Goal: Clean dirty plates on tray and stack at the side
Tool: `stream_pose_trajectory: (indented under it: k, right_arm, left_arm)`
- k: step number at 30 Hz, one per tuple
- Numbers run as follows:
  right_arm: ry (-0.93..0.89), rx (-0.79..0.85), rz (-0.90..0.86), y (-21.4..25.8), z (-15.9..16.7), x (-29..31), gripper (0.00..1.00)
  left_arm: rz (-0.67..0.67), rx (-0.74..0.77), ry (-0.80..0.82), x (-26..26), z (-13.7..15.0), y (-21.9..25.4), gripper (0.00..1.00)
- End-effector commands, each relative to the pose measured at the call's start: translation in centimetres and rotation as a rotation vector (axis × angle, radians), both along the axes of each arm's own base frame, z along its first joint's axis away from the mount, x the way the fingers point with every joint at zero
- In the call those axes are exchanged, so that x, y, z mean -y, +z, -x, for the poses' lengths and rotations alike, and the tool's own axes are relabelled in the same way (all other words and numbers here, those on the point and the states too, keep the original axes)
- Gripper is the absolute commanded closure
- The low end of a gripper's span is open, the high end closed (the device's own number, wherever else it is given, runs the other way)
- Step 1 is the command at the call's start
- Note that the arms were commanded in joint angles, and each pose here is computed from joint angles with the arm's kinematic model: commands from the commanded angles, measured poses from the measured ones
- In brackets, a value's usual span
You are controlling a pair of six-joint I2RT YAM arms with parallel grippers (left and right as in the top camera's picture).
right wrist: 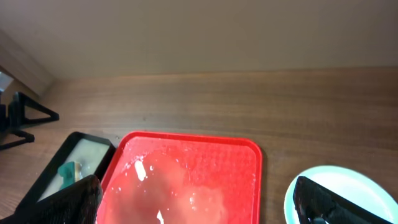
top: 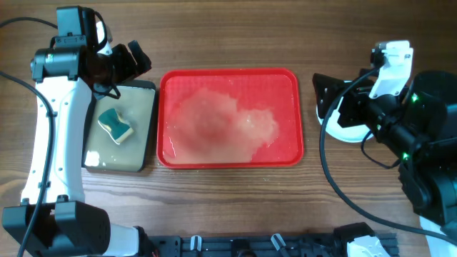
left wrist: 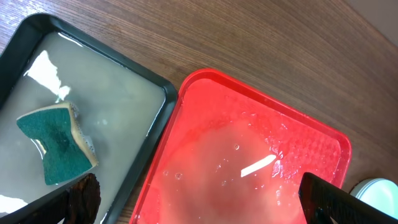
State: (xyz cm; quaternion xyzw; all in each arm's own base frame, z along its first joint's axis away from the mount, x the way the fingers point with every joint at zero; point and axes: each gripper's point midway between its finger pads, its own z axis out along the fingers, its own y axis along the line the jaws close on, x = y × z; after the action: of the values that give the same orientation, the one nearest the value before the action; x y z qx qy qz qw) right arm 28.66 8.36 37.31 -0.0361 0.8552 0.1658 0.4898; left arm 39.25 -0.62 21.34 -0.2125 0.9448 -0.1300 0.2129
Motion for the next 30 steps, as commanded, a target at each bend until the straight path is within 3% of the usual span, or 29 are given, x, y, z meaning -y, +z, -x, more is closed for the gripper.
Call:
stream_pose_trajectory:
  k: [1,5,10,19,30]
  right_arm:
    - [-0.015,-0.05,0.01,-1.1,-0.4,0.1,0.0]
    - [-0.032,-0.048,0.064,-2.6,-0.9,0.7,0.0]
    - [0.032,0.191,0.148,-3.6,-1.3,0.5,0.0]
    - [0.093,0.504,0.186,-11.7,3.2,0.8,0.0]
    - [0.106,0.587,0.175,-19.5,5.4,0.7,0.0]
  left_arm:
    - [0.017,0.003,-0.003,0.1,-0.2,0.1,0.0]
    - [0.018,0.004,-0.003,0.1,-0.2,0.1,0.0]
    - [0.017,0.003,-0.003,0.1,-0.2,0.1,0.0]
    - [0.017,0.004,-0.003,0.1,-0.2,0.1,0.0]
    - [0.018,0.003,-0.003,0.1,-0.2,0.1,0.0]
